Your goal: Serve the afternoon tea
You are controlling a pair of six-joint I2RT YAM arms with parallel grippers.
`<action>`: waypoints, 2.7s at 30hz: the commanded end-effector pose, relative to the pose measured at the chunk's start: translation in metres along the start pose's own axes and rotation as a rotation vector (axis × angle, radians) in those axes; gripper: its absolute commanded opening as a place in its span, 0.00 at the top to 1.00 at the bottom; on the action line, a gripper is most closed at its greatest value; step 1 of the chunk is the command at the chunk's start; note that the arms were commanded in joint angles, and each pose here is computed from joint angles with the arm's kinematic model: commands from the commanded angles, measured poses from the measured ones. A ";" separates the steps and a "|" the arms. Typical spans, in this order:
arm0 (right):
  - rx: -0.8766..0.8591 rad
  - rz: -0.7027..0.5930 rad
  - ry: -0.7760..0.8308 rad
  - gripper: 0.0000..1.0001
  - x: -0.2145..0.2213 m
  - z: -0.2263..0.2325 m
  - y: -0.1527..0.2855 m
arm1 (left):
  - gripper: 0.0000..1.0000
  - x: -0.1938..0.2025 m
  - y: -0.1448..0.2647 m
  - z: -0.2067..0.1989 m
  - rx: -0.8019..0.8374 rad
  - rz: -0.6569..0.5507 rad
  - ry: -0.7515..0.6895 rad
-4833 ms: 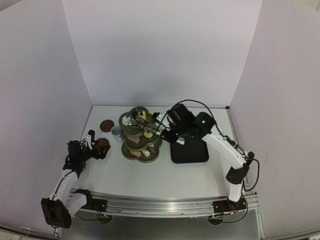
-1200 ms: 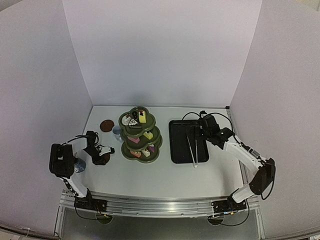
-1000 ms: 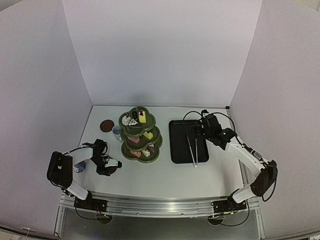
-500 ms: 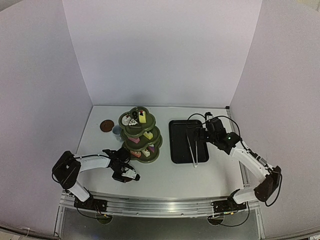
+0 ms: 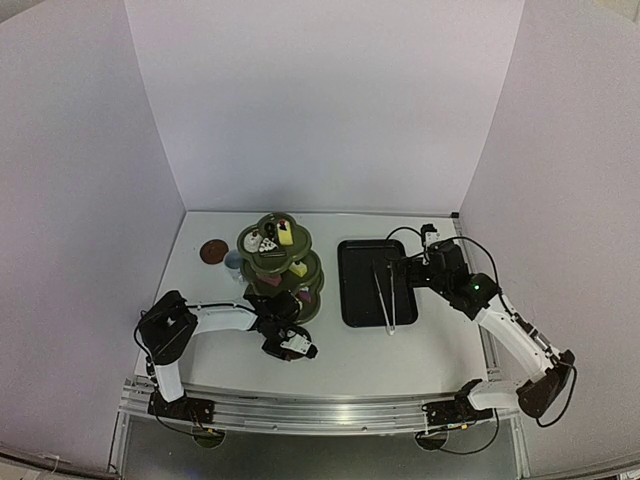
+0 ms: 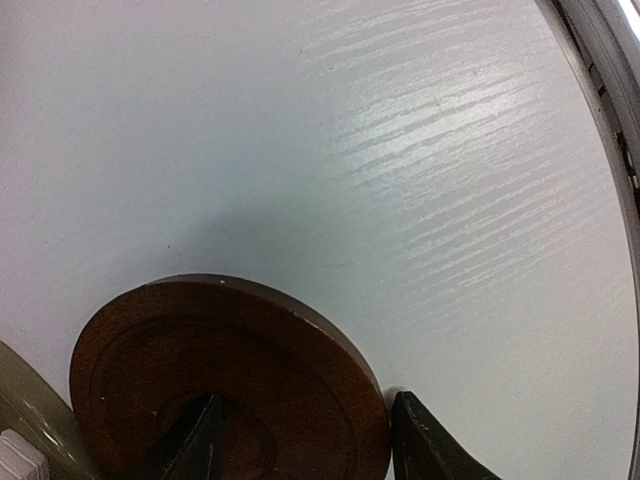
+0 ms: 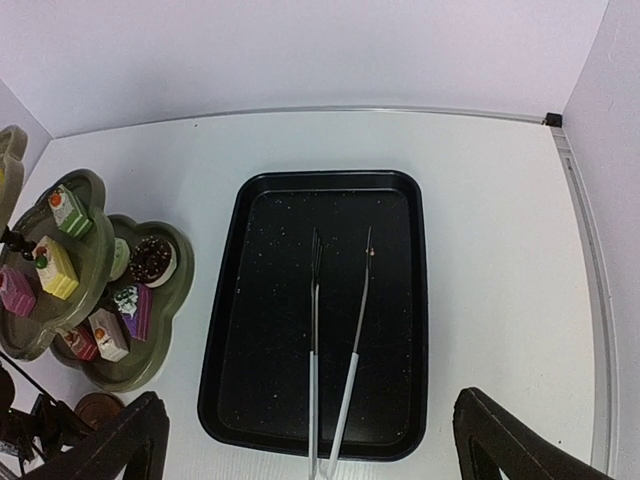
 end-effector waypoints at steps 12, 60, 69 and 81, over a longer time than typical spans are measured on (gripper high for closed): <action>0.005 -0.012 0.165 0.02 -0.018 -0.002 0.015 | 0.42 0.005 -0.032 -0.049 0.210 0.082 -0.041; -0.064 0.011 0.046 0.03 -0.061 0.020 -0.024 | 0.13 0.208 0.376 0.184 -0.838 -0.694 1.511; -0.107 0.050 0.101 0.02 -0.056 0.027 -0.035 | 0.25 0.281 0.280 0.267 -0.769 -0.403 1.601; -0.117 0.050 0.097 0.02 -0.053 0.026 -0.032 | 0.20 0.323 0.206 0.274 -0.736 -0.127 1.664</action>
Point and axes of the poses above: each gripper's point midway between its finger pads, its own y axis back along the fingers, its own z axis along the line the jaws close on, x = y × z, the point moved 8 cm from there along y, back along the fingers, and after that the axes turned 15 degrees about y, right-handed, at the moved point
